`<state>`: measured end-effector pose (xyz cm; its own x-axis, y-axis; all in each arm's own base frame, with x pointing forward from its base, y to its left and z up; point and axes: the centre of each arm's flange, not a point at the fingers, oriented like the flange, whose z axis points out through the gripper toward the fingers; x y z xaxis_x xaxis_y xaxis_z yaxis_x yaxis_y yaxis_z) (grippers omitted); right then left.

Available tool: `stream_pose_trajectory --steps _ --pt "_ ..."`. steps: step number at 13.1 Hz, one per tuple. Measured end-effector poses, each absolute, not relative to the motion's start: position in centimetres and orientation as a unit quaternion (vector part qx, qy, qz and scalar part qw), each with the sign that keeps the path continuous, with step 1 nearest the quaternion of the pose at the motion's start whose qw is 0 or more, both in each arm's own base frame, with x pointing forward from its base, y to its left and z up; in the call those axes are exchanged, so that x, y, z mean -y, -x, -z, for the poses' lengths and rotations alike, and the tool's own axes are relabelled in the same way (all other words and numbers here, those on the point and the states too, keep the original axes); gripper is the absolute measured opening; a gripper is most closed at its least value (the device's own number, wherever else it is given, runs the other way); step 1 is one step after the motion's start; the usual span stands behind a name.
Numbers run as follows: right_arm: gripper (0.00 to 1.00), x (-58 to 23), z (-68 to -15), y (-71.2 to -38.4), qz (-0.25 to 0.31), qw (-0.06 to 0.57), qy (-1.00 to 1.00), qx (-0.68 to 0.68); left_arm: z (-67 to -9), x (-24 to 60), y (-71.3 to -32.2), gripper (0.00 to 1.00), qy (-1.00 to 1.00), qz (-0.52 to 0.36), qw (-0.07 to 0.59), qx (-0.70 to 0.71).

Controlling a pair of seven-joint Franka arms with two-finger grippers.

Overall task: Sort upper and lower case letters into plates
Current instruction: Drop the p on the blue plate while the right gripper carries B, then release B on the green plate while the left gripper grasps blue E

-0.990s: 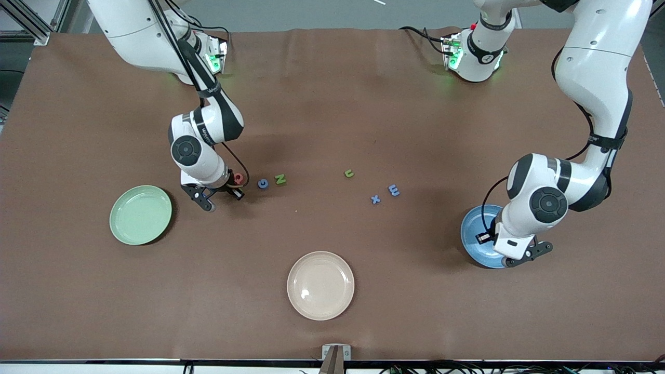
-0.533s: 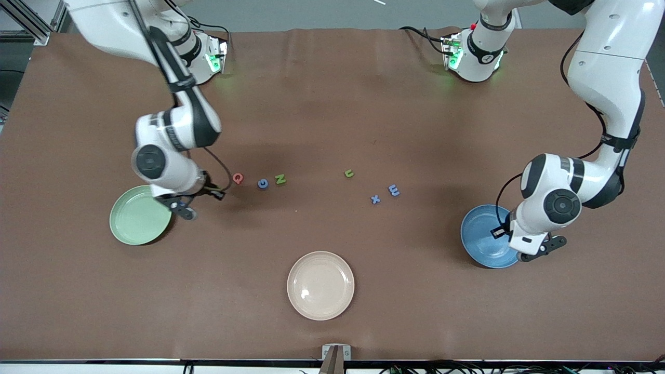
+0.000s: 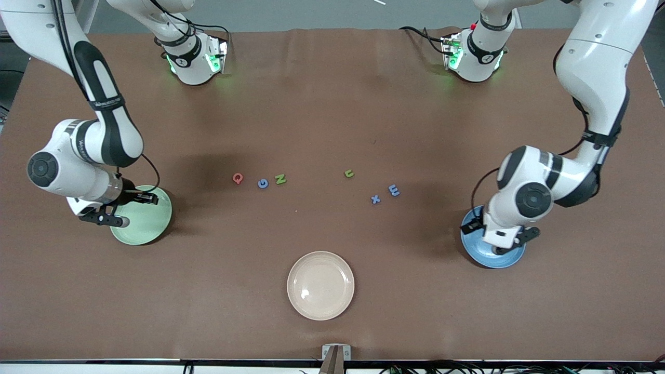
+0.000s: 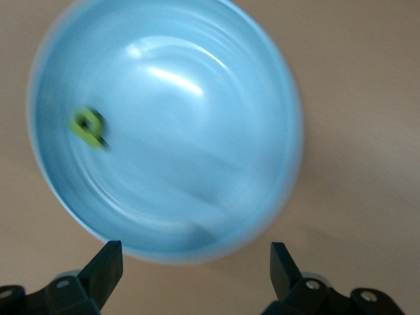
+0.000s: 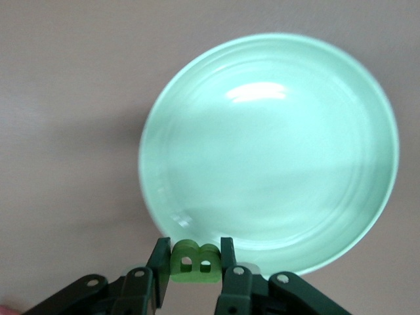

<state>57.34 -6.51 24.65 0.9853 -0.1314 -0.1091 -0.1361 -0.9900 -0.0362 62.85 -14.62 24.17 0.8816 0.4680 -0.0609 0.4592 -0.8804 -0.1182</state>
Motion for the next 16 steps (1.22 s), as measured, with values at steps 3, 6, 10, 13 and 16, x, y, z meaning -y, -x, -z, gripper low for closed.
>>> stream_pose_trajectory --steps 3,6,10,13,16 --pt "0.35 8.8 -21.3 -57.1 -0.044 0.021 0.998 -0.029 -24.2 21.4 -60.0 0.9 0.969 -0.036 0.023 0.244" --pt "0.35 9.3 -18.1 -56.3 -0.039 0.018 0.999 -0.021 -22.5 26.3 -56.6 0.86 0.966 -0.011 0.007 0.257" --pt "0.35 9.2 -18.0 -56.0 -0.035 0.017 0.999 -0.018 -21.2 31.8 -53.1 0.78 0.958 -0.005 0.013 0.287" --pt "0.59 8.4 -18.9 -56.5 -0.047 0.023 0.999 -0.012 -20.0 34.1 -51.3 0.74 0.954 0.008 0.008 0.3" --pt "0.89 5.7 -25.2 -58.0 -0.086 0.032 0.995 -0.024 -18.3 34.1 -50.4 0.7 0.954 0.008 0.011 0.3"
